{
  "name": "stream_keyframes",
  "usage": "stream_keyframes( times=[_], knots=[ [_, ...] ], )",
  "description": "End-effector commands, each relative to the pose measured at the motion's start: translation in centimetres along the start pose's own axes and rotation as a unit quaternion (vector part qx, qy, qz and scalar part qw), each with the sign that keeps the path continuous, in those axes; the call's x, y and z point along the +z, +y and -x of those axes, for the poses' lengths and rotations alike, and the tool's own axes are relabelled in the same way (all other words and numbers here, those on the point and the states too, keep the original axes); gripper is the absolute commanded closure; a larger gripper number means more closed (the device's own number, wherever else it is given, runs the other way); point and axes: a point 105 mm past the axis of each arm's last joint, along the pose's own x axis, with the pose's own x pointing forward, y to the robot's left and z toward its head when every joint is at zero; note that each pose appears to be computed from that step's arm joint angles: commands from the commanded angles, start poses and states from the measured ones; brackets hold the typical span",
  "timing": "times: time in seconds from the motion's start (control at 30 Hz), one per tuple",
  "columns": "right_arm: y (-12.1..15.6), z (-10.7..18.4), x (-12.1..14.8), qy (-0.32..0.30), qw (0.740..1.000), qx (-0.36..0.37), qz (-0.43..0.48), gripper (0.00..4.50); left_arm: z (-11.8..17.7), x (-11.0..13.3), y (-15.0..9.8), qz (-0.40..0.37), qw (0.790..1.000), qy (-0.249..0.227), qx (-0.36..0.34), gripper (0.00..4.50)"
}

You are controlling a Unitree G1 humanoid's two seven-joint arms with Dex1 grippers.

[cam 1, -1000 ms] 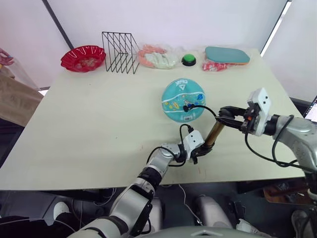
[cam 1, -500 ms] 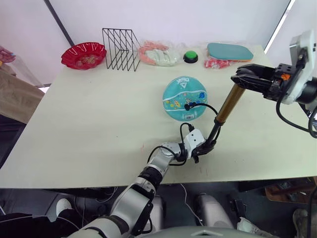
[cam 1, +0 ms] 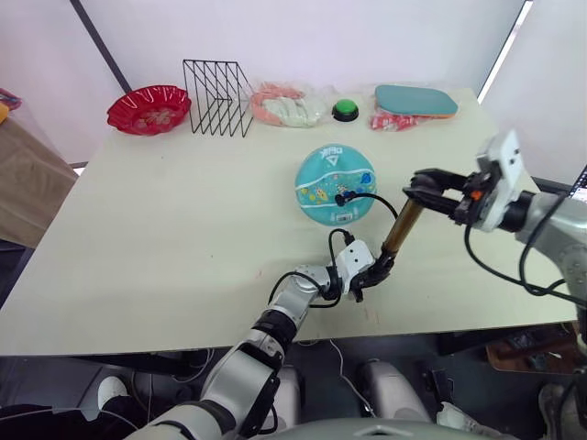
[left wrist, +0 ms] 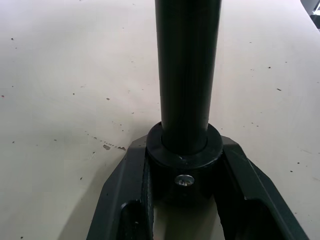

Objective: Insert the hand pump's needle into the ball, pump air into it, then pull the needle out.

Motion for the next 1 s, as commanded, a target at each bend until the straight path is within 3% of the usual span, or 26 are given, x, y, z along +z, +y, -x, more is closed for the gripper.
stream_keyframes(
  times=[0.03,0.13,0.23,0.4,0.57,0.8,1.0],
  knots=[
    [2.9,-1.5,-8.4,0.119,0.99,0.05,-0.06,2.86,0.5,-2.7,-0.9,0.034,0.998,0.043,-0.007,3.43],
    [3.2,-1.8,-8.8,0.114,0.99,0.055,-0.067,2.86,0.6,-2.8,-0.8,0.035,0.998,0.046,-0.006,3.43],
    [2.5,-1.5,-7.4,0.099,0.993,0.049,-0.052,2.86,0.6,-2.9,-0.7,0.036,0.998,0.047,-0.005,3.43],
    [1.1,0.0,-2.7,0.049,0.998,0.039,-0.019,2.86,0.6,-2.9,-0.7,0.037,0.998,0.048,-0.005,3.43],
    [0.5,2.6,4.4,-0.005,0.999,0.042,0.018,2.86,0.6,-3.0,-0.8,0.037,0.998,0.049,-0.007,3.43],
    [-0.4,4.8,11.6,-0.072,0.996,0.026,0.044,2.86,0.5,-3.0,-1.0,0.036,0.998,0.049,-0.011,3.43],
    [-0.9,5.3,13.6,-0.085,0.995,0.015,0.044,2.86,0.4,-2.9,-1.0,0.033,0.998,0.048,-0.015,3.43]
  ],
)
